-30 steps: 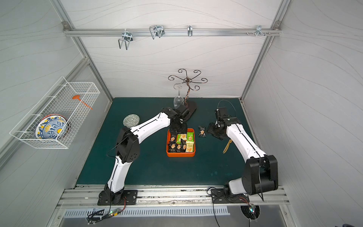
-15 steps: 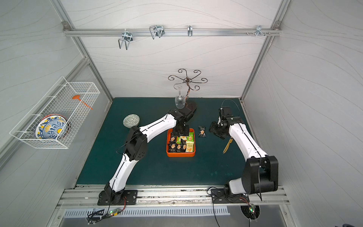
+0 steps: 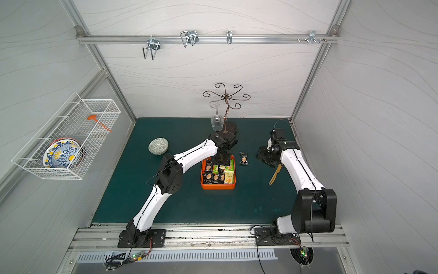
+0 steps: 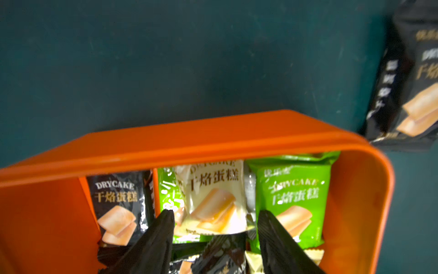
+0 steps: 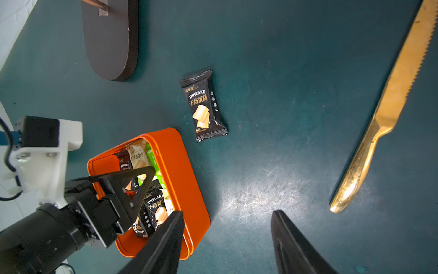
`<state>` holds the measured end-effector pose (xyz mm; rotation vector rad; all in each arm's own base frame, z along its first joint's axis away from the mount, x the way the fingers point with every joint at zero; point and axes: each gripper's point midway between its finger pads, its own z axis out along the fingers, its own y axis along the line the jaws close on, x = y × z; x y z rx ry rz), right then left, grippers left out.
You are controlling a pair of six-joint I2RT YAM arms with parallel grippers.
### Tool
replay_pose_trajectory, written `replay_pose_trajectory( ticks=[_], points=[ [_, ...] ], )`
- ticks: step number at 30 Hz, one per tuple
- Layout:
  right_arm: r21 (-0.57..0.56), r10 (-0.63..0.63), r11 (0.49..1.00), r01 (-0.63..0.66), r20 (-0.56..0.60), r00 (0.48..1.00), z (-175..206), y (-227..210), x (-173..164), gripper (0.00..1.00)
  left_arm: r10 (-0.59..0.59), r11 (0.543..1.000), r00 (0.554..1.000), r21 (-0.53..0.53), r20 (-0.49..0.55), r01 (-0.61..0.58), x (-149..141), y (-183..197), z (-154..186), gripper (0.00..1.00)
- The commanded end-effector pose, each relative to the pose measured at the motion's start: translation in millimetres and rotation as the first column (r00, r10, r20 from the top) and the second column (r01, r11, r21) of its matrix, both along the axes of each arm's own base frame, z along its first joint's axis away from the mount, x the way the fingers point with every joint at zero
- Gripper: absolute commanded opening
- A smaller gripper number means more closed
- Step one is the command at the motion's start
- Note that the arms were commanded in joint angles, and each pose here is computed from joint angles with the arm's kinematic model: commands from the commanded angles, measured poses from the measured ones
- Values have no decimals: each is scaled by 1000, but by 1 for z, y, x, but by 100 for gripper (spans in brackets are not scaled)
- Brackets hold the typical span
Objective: Take the cookies out of the storage box
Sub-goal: Pick up the cookie from the storage box.
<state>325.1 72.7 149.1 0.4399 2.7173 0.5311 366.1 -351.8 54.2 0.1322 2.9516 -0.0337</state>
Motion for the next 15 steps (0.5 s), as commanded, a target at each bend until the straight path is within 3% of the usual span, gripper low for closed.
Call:
replay_pose_trajectory(
  ticks=[1, 11, 15],
  points=[
    [25, 16, 1000, -16, 0, 1000, -1, 1, -1, 63, 9, 999, 1000, 32, 11, -10, 4, 2, -3, 61],
    [55, 28, 998, -28, -2, 1000, 1, 6, 6, 64, 7, 998, 1000, 55, -12, -6, 4, 6, -16, 58],
    [51, 30, 998, -30, -1, 1000, 1, 5, 4, 64, 8, 998, 1000, 60, -21, -6, 3, 8, -18, 52]
  ],
)
